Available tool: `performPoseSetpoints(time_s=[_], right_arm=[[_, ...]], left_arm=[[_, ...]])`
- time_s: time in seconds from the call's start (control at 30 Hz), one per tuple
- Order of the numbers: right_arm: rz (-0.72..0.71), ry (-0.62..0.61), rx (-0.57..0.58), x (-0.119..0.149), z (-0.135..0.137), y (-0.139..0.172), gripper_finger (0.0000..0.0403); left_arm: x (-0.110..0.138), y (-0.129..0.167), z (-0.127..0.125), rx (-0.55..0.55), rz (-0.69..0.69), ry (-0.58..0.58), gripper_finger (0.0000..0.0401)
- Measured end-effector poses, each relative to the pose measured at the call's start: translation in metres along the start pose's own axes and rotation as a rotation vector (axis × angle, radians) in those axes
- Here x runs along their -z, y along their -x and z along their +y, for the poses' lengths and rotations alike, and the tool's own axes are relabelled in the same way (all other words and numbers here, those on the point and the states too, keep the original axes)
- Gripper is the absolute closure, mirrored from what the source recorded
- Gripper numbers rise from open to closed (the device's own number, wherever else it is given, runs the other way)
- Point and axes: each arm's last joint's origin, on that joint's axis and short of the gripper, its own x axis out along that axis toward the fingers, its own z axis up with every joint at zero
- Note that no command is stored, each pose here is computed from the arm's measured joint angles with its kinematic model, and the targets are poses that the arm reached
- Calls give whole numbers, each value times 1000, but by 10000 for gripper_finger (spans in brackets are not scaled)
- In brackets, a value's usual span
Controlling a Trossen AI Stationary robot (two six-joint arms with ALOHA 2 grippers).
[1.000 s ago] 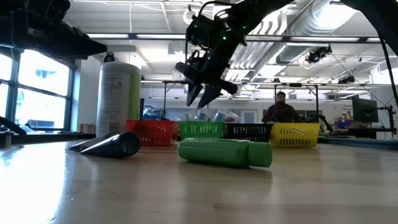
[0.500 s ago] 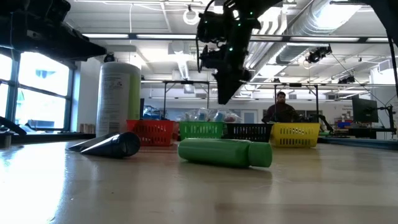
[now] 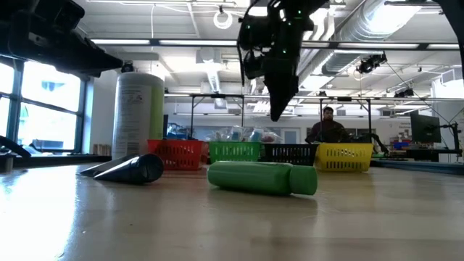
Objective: Pick & Place Travel size toiletries
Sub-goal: Put the red toothbrush into the green bin
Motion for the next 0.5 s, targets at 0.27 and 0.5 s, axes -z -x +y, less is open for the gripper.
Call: performPoseSetpoints(time_s=[0.27,0.5], right_arm=[[26,0,-57,11,-12,-24,318],[-5,23,-113,10,-14,-26,318]], left_arm=[[0,0,0,15,-2,20,393],[0,0,0,16,-2,20,393]])
